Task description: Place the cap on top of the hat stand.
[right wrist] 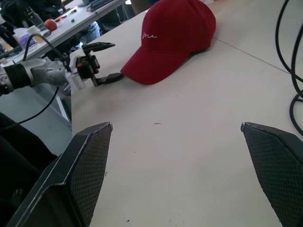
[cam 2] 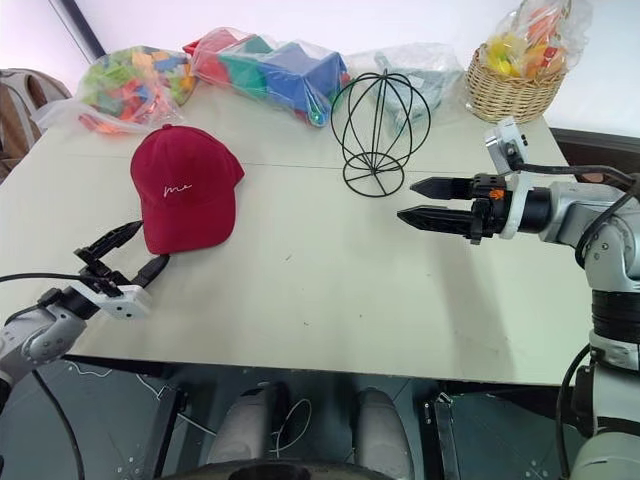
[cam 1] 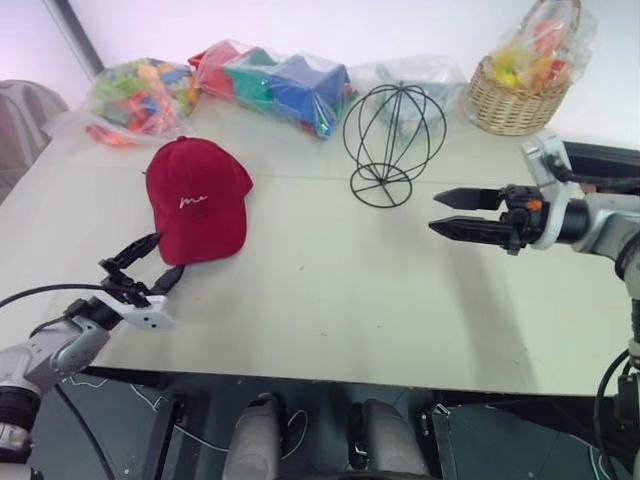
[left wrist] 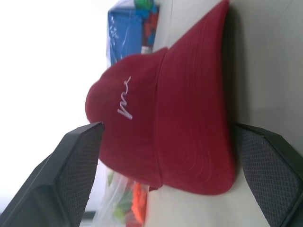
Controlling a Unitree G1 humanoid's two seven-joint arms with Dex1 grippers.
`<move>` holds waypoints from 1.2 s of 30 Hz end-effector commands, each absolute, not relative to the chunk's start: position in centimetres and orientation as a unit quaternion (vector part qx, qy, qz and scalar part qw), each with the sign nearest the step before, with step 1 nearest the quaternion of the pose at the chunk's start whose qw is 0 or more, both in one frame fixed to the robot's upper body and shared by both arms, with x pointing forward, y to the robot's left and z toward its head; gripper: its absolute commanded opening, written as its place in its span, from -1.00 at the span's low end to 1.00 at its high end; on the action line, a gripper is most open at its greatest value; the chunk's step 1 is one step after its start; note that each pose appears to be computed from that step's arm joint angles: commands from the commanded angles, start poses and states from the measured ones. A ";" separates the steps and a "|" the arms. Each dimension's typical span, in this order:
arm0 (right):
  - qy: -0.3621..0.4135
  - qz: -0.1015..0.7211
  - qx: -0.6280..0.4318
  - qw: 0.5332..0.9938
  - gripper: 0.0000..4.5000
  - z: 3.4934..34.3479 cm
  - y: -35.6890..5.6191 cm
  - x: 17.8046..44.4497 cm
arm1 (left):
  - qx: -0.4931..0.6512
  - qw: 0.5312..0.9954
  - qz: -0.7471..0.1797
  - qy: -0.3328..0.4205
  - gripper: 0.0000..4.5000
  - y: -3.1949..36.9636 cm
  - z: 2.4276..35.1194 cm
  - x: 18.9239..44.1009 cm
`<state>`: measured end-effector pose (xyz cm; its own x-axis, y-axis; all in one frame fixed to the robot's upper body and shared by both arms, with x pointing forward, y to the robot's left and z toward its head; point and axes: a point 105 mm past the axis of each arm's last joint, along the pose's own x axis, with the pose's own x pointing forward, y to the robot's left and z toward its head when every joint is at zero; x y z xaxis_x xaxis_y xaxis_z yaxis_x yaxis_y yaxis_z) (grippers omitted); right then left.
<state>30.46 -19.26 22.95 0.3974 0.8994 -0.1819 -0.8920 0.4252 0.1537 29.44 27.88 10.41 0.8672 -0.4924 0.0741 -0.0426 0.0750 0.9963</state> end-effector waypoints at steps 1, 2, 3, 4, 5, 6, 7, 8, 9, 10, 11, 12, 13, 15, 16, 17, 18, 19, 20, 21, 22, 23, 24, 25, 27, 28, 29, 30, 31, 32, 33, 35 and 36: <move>0.094 0.539 0.002 0.837 0.98 24.2 -19.1 30.0 | 0.651 0.705 -0.193 -0.205 1.00 26.8 9.5 28.7; 0.093 0.539 0.004 0.837 0.98 24.1 -19.0 30.0 | 0.651 0.706 -0.191 -0.203 1.00 26.8 9.5 28.9; 0.093 0.539 0.006 0.837 0.98 24.1 -18.9 30.1 | 0.653 0.706 -0.189 -0.201 1.00 26.8 9.4 29.1; 0.093 0.540 0.006 0.837 0.98 24.1 -18.9 30.1 | 0.656 0.706 -0.182 -0.195 1.00 26.9 9.3 29.5; 0.093 0.540 0.007 0.836 0.98 24.0 -18.8 30.2 | 0.657 0.708 -0.177 -0.190 1.00 27.1 9.2 29.8; 0.093 0.541 0.007 0.836 0.98 24.0 -18.7 30.2 | 0.658 0.709 -0.171 -0.189 1.00 27.1 9.2 30.2; 0.092 0.541 0.007 0.836 0.98 24.1 -18.6 30.2 | 0.659 0.709 -0.167 -0.188 1.00 27.1 9.2 30.6; 0.091 0.542 0.007 0.835 0.98 24.2 -18.6 30.2 | 0.660 0.710 -0.163 -0.185 1.00 27.1 9.1 31.1; 0.091 0.543 0.008 0.835 0.98 24.3 -18.5 30.2 | 0.661 0.710 -0.161 -0.183 1.00 27.0 9.0 31.6; 0.090 0.544 0.008 0.834 0.98 24.4 -18.5 30.2 | 0.661 0.710 -0.160 -0.182 1.00 27.0 8.9 31.8; 0.090 0.546 0.008 0.833 0.98 24.5 -18.5 30.1 | 0.662 0.709 -0.161 -0.184 1.00 26.8 8.8 32.1; 0.089 0.548 0.009 0.832 0.98 24.6 -18.4 30.0 | 0.662 0.708 -0.162 -0.184 1.00 26.7 8.6 32.3; 0.090 0.549 0.008 0.831 0.98 24.6 -18.4 29.9 | 0.662 0.708 -0.162 -0.184 1.00 26.6 8.5 32.5; 0.091 0.550 0.007 0.830 0.98 24.7 -18.4 29.8 | 0.661 0.708 -0.163 -0.185 1.00 26.2 8.3 33.0; 0.092 0.550 0.006 0.830 0.98 24.7 -18.4 29.7 | 0.661 0.709 -0.163 -0.186 1.00 26.1 8.3 33.2; 0.092 0.549 0.006 0.831 0.98 24.7 -18.5 29.6 | 0.660 0.708 -0.166 -0.188 1.00 25.9 8.2 33.3; 0.092 0.548 0.006 0.831 0.98 24.7 -18.5 29.6 | 0.660 0.707 -0.168 -0.190 1.00 25.7 8.1 33.3; 0.093 0.547 0.006 0.832 1.00 24.7 -18.5 29.6 | 0.657 0.709 -0.169 -0.192 0.89 25.6 8.1 33.4; 0.093 0.546 0.006 0.833 1.00 24.6 -18.6 29.6 | 0.655 0.710 -0.170 -0.193 0.76 25.5 8.0 33.4; 0.093 0.545 0.006 0.833 1.00 24.6 -18.6 29.5 | 0.654 0.711 -0.171 -0.193 0.60 25.5 8.0 33.4; 0.093 0.544 0.006 0.834 1.00 24.6 -18.6 29.5 | 0.653 0.711 -0.172 -0.195 0.41 25.4 7.9 33.4; 0.093 0.544 0.006 0.834 1.00 24.6 -18.6 29.5 | 0.653 0.711 -0.173 -0.196 0.16 25.3 7.9 33.4; 0.092 0.543 0.006 0.834 1.00 24.6 -18.6 29.5 | 0.652 0.711 -0.173 -0.197 -0.04 25.2 7.8 33.4; 0.092 0.543 0.007 0.835 1.00 24.6 -18.6 29.4 | 0.652 0.711 -0.171 -0.199 -0.30 25.1 7.8 33.5; 0.091 0.543 0.007 0.835 1.00 24.6 -18.6 29.4 | 0.653 0.711 -0.167 -0.202 -0.76 25.1 7.9 33.5; 0.090 0.543 0.008 0.835 1.00 24.6 -18.5 29.4 | 0.653 0.711 -0.164 -0.203 -0.98 25.1 8.0 33.6; 0.090 0.544 0.008 0.834 1.00 24.6 -18.5 29.4 | 0.653 0.712 -0.159 -0.205 -0.98 25.1 8.1 33.7; 0.090 0.544 0.009 0.834 1.00 24.6 -18.5 29.4 | 0.653 0.712 -0.156 -0.206 -0.98 25.2 8.2 33.7; 0.089 0.545 0.009 0.834 1.00 24.6 -18.5 29.4 | 0.654 0.712 -0.151 -0.207 -0.98 25.2 8.3 33.8; 0.089 0.545 0.009 0.834 1.00 24.5 -18.4 29.4 | 0.655 0.712 -0.145 -0.208 -0.98 25.3 8.4 33.9; 0.088 0.545 0.010 0.834 1.00 24.5 -18.4 29.5 | 0.657 0.711 -0.137 -0.211 -0.98 25.3 8.7 34.0; 0.086 0.546 0.010 0.834 1.00 24.5 -18.3 29.5 | 0.659 0.710 -0.121 -0.217 -0.98 25.5 9.3 34.3; 0.085 0.545 0.009 0.834 1.00 24.5 -18.3 29.6 | 0.662 0.707 -0.108 -0.223 -0.98 25.6 9.9 34.5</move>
<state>30.00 -18.58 23.03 0.3986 0.9025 -0.1632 -0.8905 0.4234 0.1665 34.28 25.78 10.25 0.8696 -0.4624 0.1729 -0.1368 0.1108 0.9844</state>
